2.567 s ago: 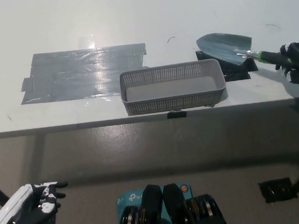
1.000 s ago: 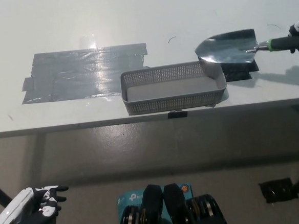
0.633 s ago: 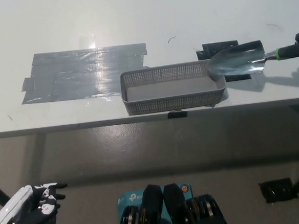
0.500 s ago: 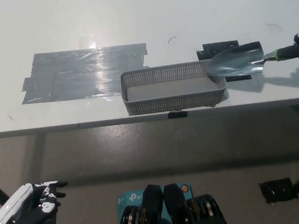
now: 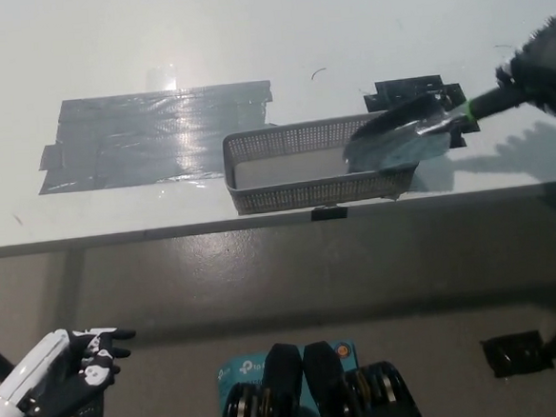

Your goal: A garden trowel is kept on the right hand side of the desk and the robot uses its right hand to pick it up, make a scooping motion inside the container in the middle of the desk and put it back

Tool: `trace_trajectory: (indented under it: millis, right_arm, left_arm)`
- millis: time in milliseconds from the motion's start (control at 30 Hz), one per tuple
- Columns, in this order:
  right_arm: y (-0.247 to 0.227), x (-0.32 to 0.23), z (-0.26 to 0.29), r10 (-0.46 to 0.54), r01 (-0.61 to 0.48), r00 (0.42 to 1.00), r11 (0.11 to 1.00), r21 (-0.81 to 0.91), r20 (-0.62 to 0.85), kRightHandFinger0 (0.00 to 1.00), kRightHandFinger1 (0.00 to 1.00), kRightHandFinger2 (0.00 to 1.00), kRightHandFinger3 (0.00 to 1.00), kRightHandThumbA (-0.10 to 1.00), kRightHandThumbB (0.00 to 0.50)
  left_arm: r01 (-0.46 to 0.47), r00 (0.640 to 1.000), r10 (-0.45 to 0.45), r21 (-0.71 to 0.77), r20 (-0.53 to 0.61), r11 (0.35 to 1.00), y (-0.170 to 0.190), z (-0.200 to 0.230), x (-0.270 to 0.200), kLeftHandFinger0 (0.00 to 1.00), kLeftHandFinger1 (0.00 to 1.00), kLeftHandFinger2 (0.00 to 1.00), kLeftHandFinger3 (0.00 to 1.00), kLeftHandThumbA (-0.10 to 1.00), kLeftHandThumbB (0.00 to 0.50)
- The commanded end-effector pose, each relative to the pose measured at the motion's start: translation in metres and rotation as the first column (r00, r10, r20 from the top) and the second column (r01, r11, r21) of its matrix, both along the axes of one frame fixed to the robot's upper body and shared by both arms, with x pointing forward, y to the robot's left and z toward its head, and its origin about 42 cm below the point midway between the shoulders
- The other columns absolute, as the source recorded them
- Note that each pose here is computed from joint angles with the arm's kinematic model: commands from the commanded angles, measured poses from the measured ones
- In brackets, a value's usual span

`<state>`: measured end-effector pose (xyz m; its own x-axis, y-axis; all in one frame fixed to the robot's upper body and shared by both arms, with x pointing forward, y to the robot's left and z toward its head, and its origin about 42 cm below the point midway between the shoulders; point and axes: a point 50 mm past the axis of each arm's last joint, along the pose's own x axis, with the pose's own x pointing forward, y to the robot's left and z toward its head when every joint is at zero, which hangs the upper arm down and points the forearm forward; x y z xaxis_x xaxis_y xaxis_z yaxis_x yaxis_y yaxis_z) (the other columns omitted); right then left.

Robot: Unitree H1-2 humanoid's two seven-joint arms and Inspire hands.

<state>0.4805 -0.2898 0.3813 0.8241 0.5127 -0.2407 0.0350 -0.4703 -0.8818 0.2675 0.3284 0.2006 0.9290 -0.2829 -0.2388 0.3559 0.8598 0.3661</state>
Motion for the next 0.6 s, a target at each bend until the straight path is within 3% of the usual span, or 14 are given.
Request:
trace_trajectory:
  millis: [0, 67, 167, 200, 300, 333, 433, 467, 567]
  right_arm:
    - [0.015, -0.003, 0.064, 0.076, -0.063, 0.988, 0.994, -0.094, 0.134, 0.00, 0.05, 0.36, 0.16, -0.10, 0.137]
    - [0.022, -0.002, 0.075, 0.087, -0.069, 0.984, 0.991, -0.117, 0.154, 0.00, 0.01, 0.35, 0.08, -0.10, 0.134]
    - [0.030, 0.000, 0.096, 0.100, -0.076, 0.978, 0.988, -0.135, 0.181, 0.00, 0.02, 0.40, 0.05, -0.10, 0.158]
    - [0.032, 0.002, 0.104, 0.103, -0.076, 0.976, 0.987, -0.143, 0.192, 0.00, 0.00, 0.37, 0.00, -0.10, 0.179]
    - [0.028, 0.004, 0.105, 0.107, -0.078, 0.974, 0.986, -0.147, 0.199, 0.00, 0.00, 0.36, 0.02, -0.10, 0.223]
    - [0.029, 0.004, 0.102, 0.093, -0.064, 0.978, 0.986, -0.157, 0.188, 0.00, 0.00, 0.33, 0.10, -0.10, 0.189]
    - [0.025, 0.003, 0.093, 0.088, -0.057, 0.979, 0.984, -0.167, 0.182, 0.00, 0.00, 0.34, 0.11, -0.10, 0.162]
    - [0.025, 0.003, 0.088, 0.064, -0.036, 0.984, 0.985, -0.168, 0.164, 0.00, 0.02, 0.33, 0.17, -0.10, 0.148]
    - [0.024, 0.004, 0.080, 0.052, -0.025, 0.987, 0.985, -0.170, 0.152, 0.00, 0.00, 0.26, 0.15, -0.10, 0.158]
  left_arm:
    - [0.021, 1.000, -0.021, 0.039, 0.007, 0.999, 0.003, 0.009, 0.008, 0.74, 0.75, 0.79, 1.00, 0.62, 0.000]
    - [0.026, 1.000, -0.027, 0.046, 0.013, 0.999, 0.003, 0.011, 0.009, 0.74, 0.75, 0.80, 1.00, 0.62, 0.000]
    - [0.033, 0.999, -0.034, 0.052, 0.017, 0.998, 0.001, 0.012, 0.011, 0.74, 0.76, 0.80, 1.00, 0.62, 0.000]
    - [0.036, 0.999, -0.037, 0.057, 0.019, 0.998, 0.001, 0.013, 0.012, 0.74, 0.76, 0.80, 1.00, 0.62, 0.000]
    - [0.046, 0.999, -0.047, 0.063, 0.021, 0.997, 0.000, 0.016, 0.013, 0.73, 0.74, 0.79, 1.00, 0.62, 0.000]
    - [0.044, 0.999, -0.046, 0.058, 0.023, 0.997, 0.000, 0.016, 0.014, 0.71, 0.73, 0.78, 1.00, 0.61, 0.000]
    - [0.054, 0.998, -0.055, 0.054, 0.022, 0.997, 0.000, 0.018, 0.015, 0.71, 0.73, 0.78, 1.00, 0.59, 0.000]
    - [0.054, 0.998, -0.056, 0.062, 0.027, 0.997, -0.001, 0.019, 0.015, 0.71, 0.73, 0.77, 1.00, 0.59, 0.000]
    - [0.056, 0.998, -0.059, 0.064, 0.034, 0.996, 0.000, 0.021, 0.016, 0.72, 0.73, 0.76, 1.00, 0.59, 0.000]
